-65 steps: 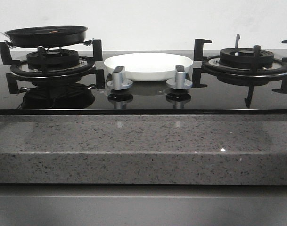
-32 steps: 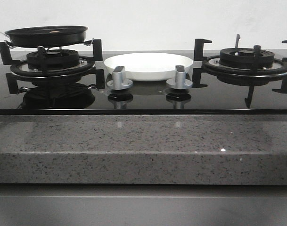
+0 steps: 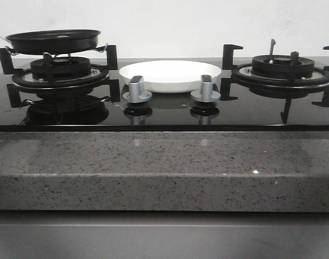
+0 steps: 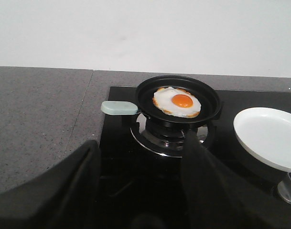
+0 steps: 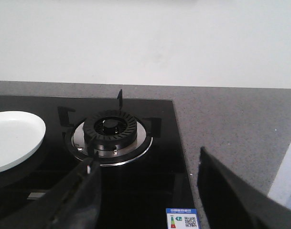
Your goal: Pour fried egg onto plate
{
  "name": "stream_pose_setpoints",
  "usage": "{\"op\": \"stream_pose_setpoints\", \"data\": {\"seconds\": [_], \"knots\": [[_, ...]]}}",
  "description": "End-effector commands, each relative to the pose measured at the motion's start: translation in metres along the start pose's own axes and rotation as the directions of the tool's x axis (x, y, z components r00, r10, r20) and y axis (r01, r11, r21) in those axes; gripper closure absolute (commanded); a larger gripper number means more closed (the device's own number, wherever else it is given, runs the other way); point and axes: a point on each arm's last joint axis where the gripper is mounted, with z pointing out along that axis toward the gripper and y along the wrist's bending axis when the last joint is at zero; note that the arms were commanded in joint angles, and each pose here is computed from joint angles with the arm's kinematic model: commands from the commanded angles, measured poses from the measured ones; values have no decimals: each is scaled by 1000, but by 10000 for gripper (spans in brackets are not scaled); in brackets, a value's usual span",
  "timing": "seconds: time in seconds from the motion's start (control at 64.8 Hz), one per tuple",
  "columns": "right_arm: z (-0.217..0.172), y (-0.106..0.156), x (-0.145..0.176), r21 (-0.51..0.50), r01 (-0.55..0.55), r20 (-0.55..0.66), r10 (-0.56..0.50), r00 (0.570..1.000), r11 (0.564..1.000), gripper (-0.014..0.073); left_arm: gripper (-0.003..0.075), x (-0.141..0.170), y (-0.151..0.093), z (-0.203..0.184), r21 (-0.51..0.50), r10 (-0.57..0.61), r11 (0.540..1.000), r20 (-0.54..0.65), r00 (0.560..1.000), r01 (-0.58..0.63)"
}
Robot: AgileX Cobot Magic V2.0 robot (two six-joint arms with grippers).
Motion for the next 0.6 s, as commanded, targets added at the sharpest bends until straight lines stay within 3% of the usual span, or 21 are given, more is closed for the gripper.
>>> {"op": "stream_pose_setpoints", "data": {"seconds": [0.0,0.201,0.417,0.587], "knots": [[1,0,-19,4,4,107,-5,994,1000,126,367,-17,-2,-3,20,-13,1000,105,994,11],[23,7,-31,-57,-64,-83,59,995,996,127,398,-17,-2,-3,20,-13,1000,105,994,11],[67,31,-44,-244,-20,-294,-54,954,970,132,431,-17,-2,-3,20,-13,1000,107,994,11],[106,67,-47,-412,-8,-348,-149,926,911,132,461,-17,-2,-3,20,-13,1000,109,994,11]]}}
